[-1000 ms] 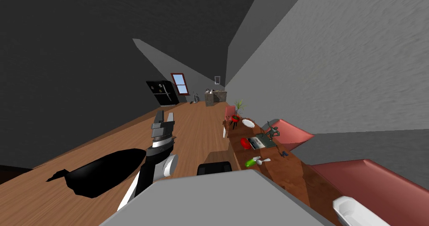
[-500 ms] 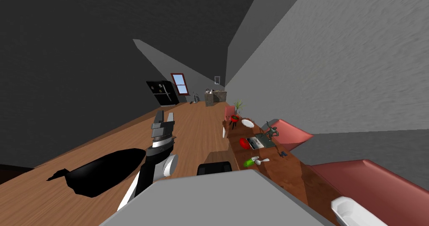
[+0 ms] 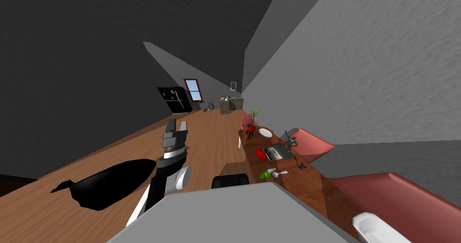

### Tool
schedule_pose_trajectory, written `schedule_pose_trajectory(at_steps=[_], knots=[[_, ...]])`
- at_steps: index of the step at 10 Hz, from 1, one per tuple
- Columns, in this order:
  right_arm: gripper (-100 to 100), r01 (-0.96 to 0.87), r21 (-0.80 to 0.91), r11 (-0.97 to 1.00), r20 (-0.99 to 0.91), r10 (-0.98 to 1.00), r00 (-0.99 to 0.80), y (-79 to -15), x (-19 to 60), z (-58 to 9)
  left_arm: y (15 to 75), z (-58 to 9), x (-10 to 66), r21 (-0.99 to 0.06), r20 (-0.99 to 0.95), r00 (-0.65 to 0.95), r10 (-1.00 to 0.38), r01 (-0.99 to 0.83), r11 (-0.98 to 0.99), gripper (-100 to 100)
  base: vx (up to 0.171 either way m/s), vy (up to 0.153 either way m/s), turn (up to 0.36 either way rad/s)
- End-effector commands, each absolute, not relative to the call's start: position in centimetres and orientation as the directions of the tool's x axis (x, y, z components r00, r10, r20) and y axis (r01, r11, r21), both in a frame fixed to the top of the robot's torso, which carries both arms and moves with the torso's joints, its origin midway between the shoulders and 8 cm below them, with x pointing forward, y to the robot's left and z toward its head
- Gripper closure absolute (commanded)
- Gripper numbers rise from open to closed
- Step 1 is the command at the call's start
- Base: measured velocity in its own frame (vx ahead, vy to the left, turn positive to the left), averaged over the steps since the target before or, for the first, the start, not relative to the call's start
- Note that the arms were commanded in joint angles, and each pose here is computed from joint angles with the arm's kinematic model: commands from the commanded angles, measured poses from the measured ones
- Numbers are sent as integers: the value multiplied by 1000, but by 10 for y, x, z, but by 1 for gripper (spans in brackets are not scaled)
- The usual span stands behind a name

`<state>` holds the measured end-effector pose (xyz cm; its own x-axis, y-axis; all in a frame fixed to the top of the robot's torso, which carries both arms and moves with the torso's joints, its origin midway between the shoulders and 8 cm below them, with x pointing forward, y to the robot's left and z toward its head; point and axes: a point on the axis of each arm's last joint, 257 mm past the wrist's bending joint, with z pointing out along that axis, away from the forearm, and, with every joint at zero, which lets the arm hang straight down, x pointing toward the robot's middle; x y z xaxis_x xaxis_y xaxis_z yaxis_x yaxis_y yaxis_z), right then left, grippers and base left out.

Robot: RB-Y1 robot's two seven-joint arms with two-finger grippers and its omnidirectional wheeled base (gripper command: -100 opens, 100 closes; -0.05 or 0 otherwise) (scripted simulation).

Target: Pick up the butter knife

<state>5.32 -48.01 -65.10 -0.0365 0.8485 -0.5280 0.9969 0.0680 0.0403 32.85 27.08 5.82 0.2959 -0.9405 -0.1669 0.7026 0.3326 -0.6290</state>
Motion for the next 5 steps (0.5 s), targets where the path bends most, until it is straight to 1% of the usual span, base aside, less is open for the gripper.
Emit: schedule_pose_trajectory(at_steps=[1, 3, 5], knots=[[-100, 996, 33, 81, -533, 844, -51, -475, 55, -651, 271, 58, 328, -629, -167, 296, -941, 703, 333, 0, -2, -62, 9], [-100, 996, 33, 80, -534, 844, -50, -466, 56, -653, 271, 58, 328, -629, -167, 296, -941, 703, 333, 0, 0, -62, 9], [-100, 996, 34, 79, -535, 844, -49, -457, 56, -654, 271, 58, 328, -629, -167, 296, -941, 703, 333, 0, -2, -28, 2]])
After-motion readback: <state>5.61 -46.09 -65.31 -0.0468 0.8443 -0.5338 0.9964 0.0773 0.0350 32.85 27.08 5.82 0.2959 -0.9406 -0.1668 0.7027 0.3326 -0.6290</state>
